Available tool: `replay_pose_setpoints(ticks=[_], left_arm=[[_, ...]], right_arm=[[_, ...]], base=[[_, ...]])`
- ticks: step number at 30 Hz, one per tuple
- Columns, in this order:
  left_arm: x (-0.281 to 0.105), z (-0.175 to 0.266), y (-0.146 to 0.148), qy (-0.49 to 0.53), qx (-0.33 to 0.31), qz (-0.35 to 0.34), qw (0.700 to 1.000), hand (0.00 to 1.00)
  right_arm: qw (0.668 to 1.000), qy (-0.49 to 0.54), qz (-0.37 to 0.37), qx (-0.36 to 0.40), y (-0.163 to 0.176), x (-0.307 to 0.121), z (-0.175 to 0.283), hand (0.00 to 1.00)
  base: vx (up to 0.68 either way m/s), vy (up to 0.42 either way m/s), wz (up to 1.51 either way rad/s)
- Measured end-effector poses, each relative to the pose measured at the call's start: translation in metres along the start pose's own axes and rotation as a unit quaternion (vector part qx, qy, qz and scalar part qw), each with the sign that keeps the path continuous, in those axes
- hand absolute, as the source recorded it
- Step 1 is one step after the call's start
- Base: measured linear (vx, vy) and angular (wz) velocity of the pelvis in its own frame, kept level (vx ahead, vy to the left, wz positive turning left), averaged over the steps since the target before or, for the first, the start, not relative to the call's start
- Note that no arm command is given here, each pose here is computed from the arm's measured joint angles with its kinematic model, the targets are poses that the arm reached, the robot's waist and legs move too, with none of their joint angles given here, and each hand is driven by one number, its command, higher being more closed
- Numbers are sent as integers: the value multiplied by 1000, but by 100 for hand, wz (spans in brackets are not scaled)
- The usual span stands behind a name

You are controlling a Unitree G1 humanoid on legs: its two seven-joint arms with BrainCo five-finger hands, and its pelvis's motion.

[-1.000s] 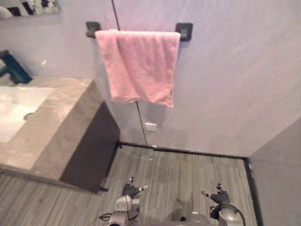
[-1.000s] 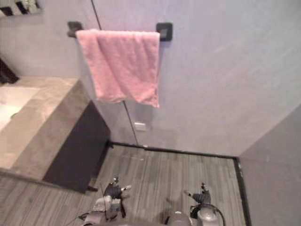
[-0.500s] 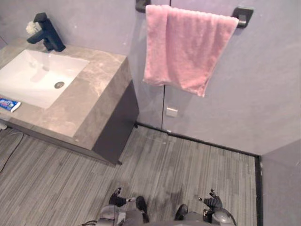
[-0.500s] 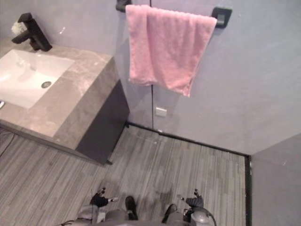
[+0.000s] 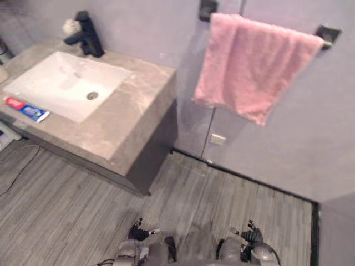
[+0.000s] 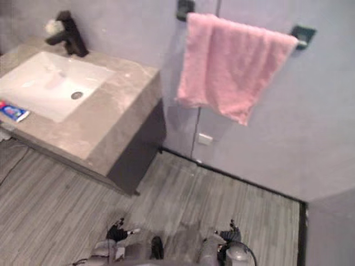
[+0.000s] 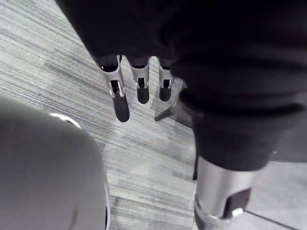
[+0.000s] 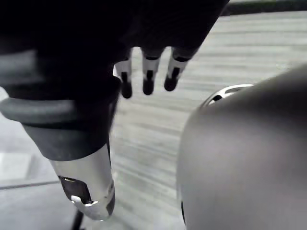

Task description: Organize washtable

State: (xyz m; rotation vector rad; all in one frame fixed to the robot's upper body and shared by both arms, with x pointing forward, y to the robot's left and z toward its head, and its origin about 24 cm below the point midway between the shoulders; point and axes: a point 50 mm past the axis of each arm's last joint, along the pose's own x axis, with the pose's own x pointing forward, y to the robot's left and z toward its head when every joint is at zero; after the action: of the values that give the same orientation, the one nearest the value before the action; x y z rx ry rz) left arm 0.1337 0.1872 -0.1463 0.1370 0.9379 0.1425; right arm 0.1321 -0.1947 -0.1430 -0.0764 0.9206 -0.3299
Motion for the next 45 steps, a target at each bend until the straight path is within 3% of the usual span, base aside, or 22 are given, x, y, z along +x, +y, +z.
replay_pose_setpoints(ticks=[10, 14, 20, 26, 31, 37, 45], left_arm=[[6, 22, -13, -21, -36, -6, 999, 0], [4, 14, -18, -4, -64, -3, 998, 0], [2, 15, -28, -8, -49, -22, 999, 0], [3, 18, -27, -17, -12, -32, 999, 0], [3, 10, -8, -11, 22, -19, 1000, 0], [-4, -22, 8, 40, 18, 6, 999, 0], [-3, -21, 18, 39, 12, 21, 999, 0]], right_arm=[[999, -34, -7, 36, 2, 0, 17, 0], [998, -48, -26, 31, -12, 7, 32, 0], [996, -67, -62, -4, -47, 14, 44, 0], [998, -23, -50, -2, -38, 14, 24, 0], [1000, 0, -24, 15, -15, 8, 9, 0], [1000, 5, -12, 10, -6, 6, 7, 0], [999, 39, -7, -3, -5, 2, -13, 0]], base=[[360, -94, 86], [597, -359, 125], [314, -164, 100], [78, 86, 91], [-49, 117, 101], [-69, 26, 32], [-105, -80, 57]])
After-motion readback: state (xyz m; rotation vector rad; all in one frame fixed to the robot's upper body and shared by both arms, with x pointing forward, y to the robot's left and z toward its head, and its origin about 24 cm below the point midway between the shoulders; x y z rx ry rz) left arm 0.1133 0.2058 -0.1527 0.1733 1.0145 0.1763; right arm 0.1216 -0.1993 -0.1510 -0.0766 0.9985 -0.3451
